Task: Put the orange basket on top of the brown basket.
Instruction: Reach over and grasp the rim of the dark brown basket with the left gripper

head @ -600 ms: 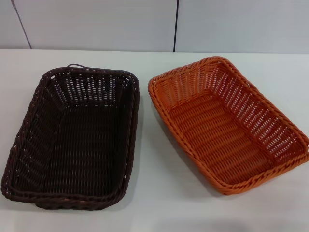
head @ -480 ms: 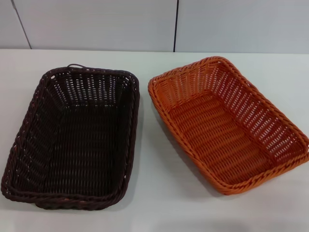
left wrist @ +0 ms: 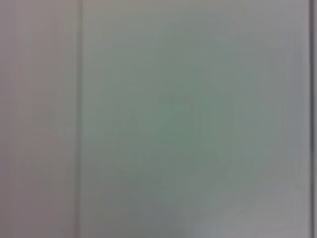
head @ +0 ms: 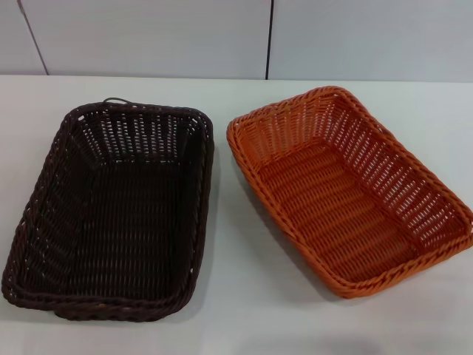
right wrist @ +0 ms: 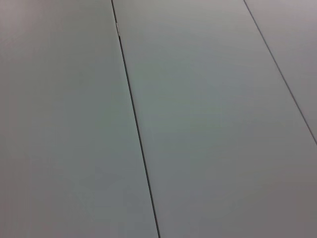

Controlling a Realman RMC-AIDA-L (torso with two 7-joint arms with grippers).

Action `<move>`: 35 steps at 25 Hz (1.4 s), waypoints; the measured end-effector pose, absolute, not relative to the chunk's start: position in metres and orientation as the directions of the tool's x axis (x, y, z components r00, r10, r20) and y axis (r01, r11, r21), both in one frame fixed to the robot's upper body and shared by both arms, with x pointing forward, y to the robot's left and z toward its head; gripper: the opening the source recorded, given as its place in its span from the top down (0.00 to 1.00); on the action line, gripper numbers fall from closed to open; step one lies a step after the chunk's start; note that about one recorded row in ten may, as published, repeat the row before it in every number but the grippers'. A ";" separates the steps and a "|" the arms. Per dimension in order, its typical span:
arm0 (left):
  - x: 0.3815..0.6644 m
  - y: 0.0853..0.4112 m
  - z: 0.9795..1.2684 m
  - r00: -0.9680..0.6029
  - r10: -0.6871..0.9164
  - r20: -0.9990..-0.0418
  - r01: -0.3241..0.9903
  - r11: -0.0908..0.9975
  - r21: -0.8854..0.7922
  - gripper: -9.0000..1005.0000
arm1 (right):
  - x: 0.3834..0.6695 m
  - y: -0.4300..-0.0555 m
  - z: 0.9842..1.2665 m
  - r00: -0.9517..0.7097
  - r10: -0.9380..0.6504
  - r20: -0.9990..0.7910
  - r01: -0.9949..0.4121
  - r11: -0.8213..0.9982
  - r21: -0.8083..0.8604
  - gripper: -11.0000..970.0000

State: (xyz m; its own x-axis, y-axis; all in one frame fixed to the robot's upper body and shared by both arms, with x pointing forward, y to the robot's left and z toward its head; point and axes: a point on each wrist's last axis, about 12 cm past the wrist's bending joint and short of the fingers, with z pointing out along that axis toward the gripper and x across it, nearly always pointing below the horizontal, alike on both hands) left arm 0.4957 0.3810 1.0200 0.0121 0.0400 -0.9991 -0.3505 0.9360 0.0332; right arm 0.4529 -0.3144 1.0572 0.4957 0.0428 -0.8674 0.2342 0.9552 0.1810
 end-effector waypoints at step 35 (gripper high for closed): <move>0.553 0.297 1.185 -0.700 0.293 -0.651 0.280 0.952 0.127 0.20 | 0.454 -0.319 1.047 0.437 0.072 -0.897 0.211 0.961 0.180 0.16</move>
State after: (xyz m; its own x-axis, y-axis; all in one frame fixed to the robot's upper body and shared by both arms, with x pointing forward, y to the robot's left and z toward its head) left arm 0.5528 0.2967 1.1849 -0.7004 0.2928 -0.6510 0.2802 0.9516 0.1265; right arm 0.4540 -0.3193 1.0473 0.4371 0.0720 -0.8965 0.2113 0.9607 0.1801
